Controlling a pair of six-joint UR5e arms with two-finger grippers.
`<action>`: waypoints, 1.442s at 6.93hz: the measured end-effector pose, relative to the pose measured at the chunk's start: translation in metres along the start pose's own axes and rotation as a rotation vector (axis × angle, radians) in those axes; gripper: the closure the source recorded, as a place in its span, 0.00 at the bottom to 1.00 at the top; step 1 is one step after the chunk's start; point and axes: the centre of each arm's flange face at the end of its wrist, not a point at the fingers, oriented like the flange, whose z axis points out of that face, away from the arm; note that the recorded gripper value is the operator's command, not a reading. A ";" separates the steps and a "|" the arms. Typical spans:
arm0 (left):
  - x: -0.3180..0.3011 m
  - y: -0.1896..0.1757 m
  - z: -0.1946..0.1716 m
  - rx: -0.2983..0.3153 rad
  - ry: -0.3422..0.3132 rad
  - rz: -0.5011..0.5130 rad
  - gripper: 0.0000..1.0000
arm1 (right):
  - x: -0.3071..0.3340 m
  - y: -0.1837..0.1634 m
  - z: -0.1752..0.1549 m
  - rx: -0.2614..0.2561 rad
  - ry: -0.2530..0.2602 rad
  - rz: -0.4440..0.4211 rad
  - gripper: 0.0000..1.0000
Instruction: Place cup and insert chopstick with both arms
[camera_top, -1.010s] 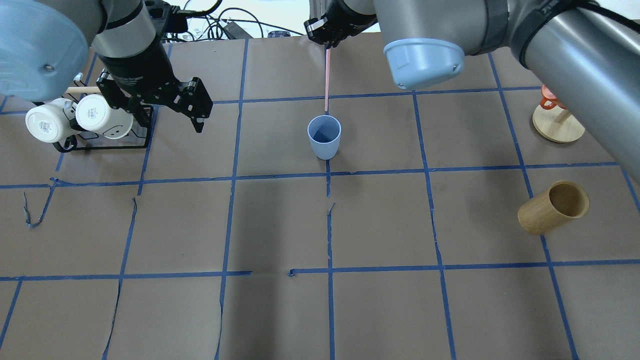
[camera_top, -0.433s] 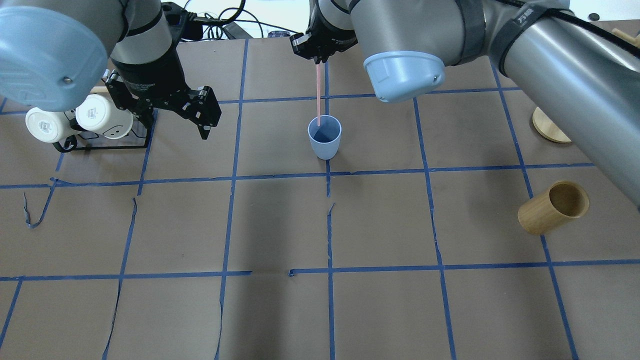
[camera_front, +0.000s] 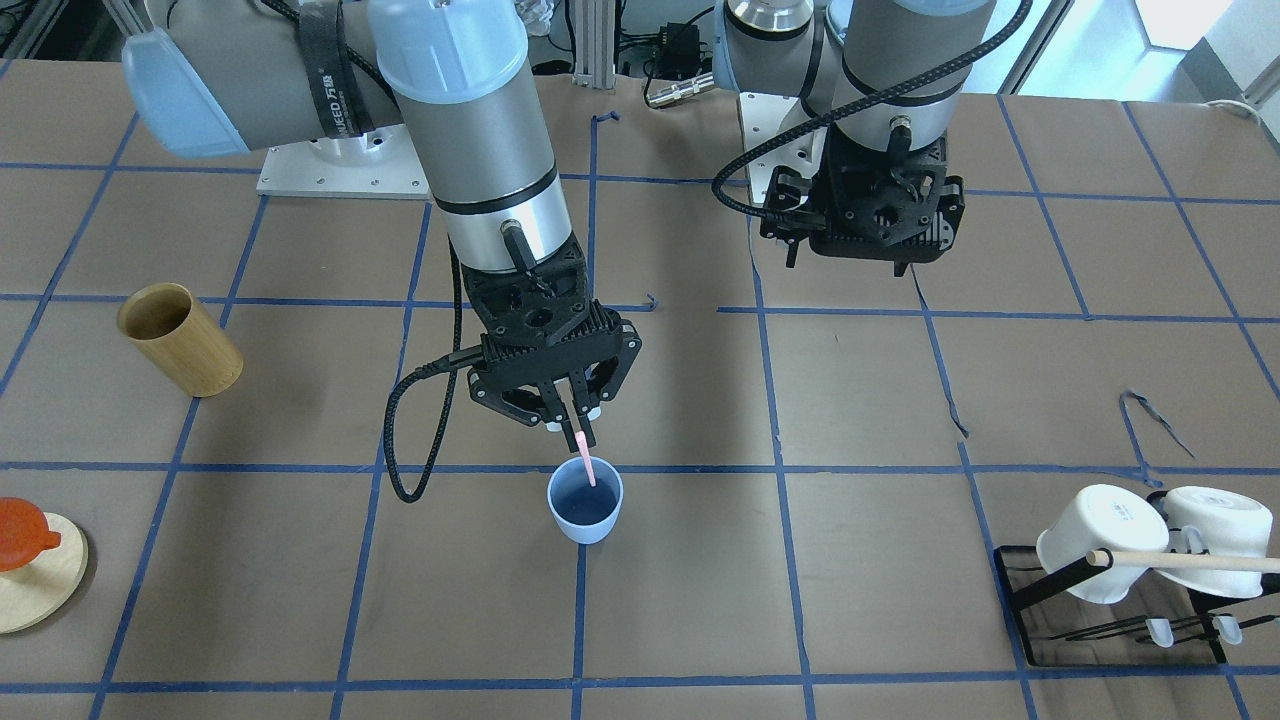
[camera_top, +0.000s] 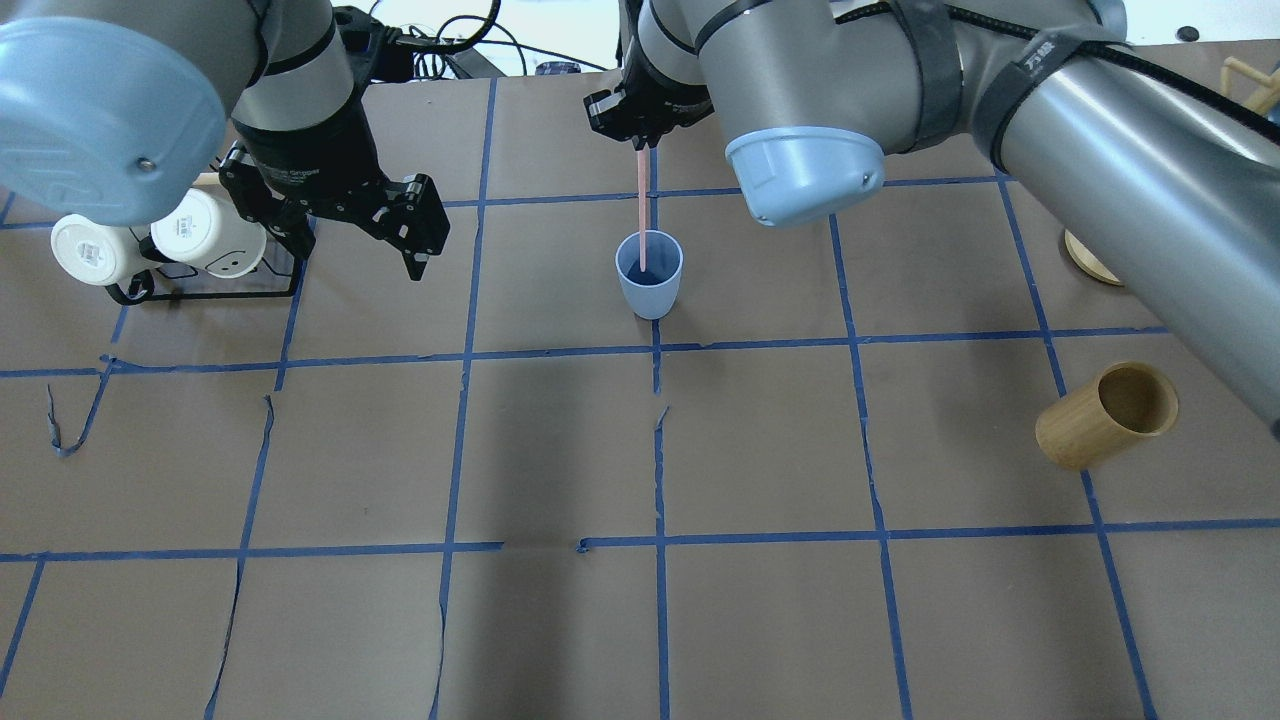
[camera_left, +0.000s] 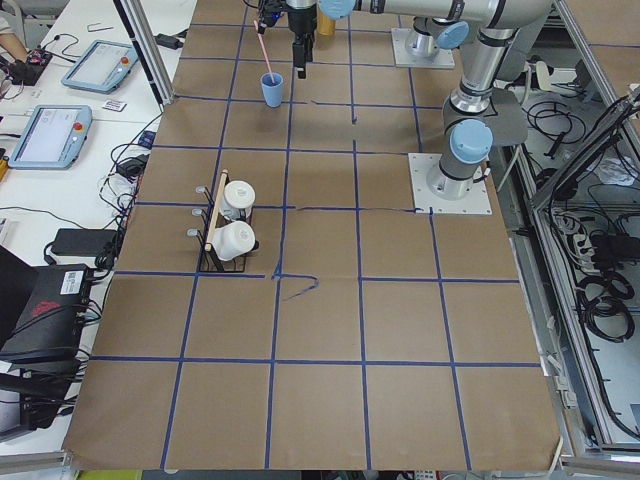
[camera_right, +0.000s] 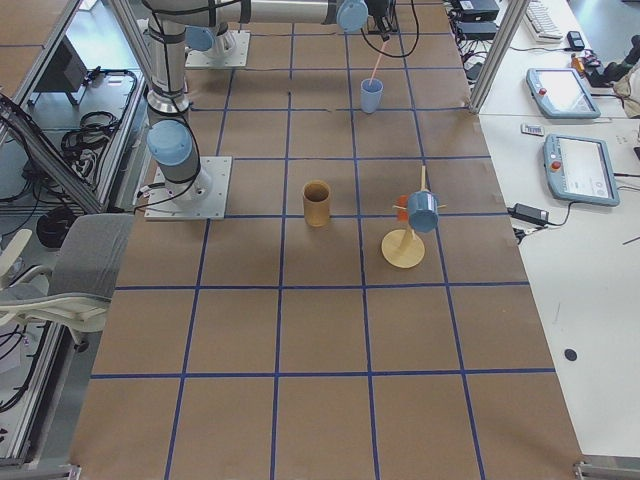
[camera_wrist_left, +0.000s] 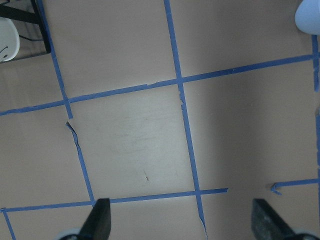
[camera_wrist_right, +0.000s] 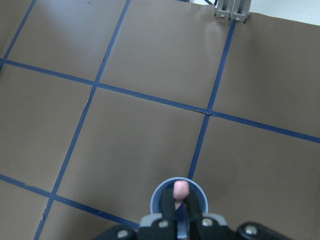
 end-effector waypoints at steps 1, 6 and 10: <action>0.000 -0.001 -0.002 0.004 0.002 -0.001 0.00 | 0.000 0.001 0.000 0.000 0.000 0.003 0.00; -0.006 0.000 -0.007 0.014 0.006 -0.019 0.00 | 0.047 0.002 -0.031 -0.088 0.030 0.085 0.00; -0.016 0.002 -0.027 0.057 0.018 -0.041 0.00 | 0.139 0.051 -0.090 -0.376 0.106 0.239 0.00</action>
